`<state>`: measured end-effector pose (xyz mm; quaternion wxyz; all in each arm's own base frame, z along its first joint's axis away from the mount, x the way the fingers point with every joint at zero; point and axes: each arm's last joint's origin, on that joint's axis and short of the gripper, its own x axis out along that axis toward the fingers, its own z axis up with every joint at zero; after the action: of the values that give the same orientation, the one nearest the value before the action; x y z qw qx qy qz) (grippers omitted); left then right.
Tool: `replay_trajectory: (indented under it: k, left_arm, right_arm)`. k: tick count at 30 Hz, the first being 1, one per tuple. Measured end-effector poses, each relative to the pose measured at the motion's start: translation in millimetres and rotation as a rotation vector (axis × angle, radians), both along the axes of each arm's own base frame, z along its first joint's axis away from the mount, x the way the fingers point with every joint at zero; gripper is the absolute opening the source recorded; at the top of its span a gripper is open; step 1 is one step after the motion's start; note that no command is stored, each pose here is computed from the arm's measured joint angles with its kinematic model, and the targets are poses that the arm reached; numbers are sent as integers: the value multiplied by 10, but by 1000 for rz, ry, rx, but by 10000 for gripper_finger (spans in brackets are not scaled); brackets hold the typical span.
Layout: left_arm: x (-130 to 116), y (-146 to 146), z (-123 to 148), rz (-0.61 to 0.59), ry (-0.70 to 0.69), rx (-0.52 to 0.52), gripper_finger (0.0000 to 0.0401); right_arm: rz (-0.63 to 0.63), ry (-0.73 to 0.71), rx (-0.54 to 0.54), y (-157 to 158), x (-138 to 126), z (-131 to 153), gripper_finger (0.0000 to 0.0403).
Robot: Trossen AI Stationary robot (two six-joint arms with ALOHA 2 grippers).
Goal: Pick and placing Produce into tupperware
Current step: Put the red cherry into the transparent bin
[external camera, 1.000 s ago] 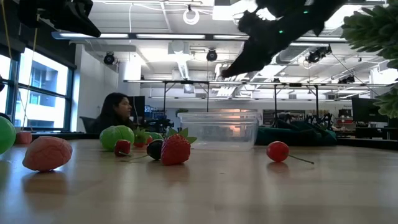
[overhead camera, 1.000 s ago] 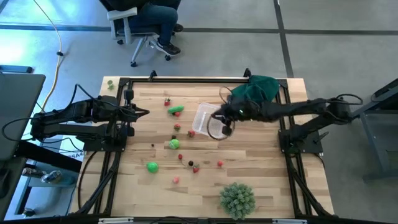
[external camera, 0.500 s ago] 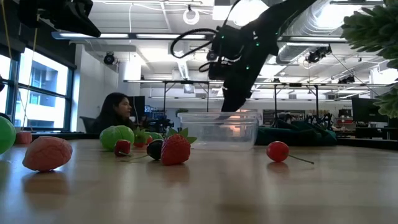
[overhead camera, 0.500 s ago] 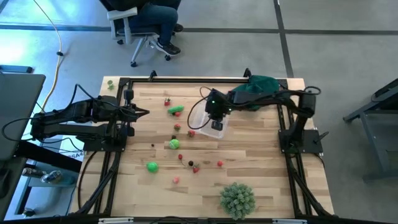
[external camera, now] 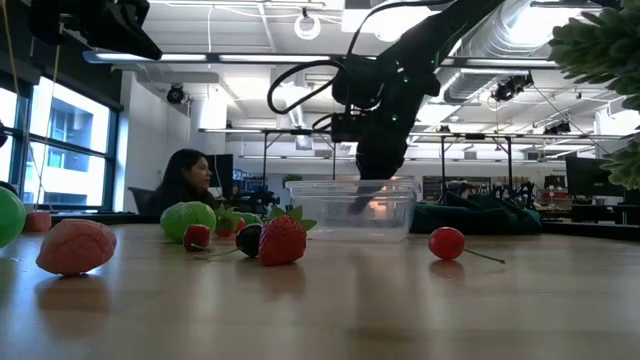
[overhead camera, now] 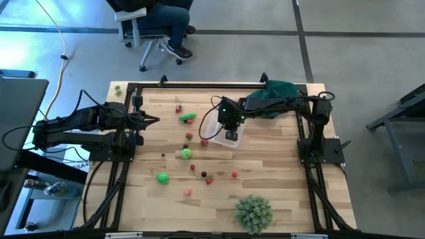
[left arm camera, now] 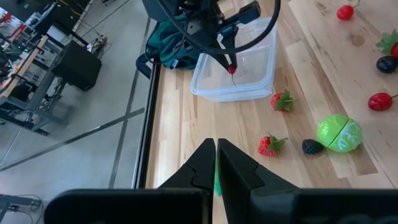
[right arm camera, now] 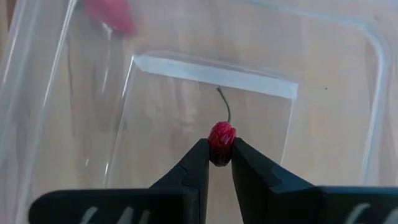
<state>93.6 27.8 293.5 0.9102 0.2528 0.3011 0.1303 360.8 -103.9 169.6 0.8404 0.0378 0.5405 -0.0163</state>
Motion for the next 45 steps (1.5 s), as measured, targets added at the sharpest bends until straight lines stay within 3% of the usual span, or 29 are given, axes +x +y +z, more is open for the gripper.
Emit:
replay_trajectory:
  k: [11,19,25,31,37,41,45]
  left_arm:
    - [0,0,0,0,0,0,10]
    - [0,0,0,0,0,0,10]
    - [0,0,0,0,0,0,10]
    - [0,0,0,0,0,0,10]
    - [0,0,0,0,0,0,10]
    - [1,0,0,0,0,0,10]
    - [0,0,0,0,0,0,10]
  right_arm:
    - [-4,5,-7,-2,-3,-1,99]
    - [-4,5,-6,0,-8,4,105]
    - [7,-52,-24,66,-98,310,105]
    - [20,-158,-64,253,-327,860,105]
    - [-63,-226,-104,502,-635,1299,105]
    - [-133,-258,-137,700,-830,1362,105]
    - [-214,-299,-91,869,-1045,1152,105]
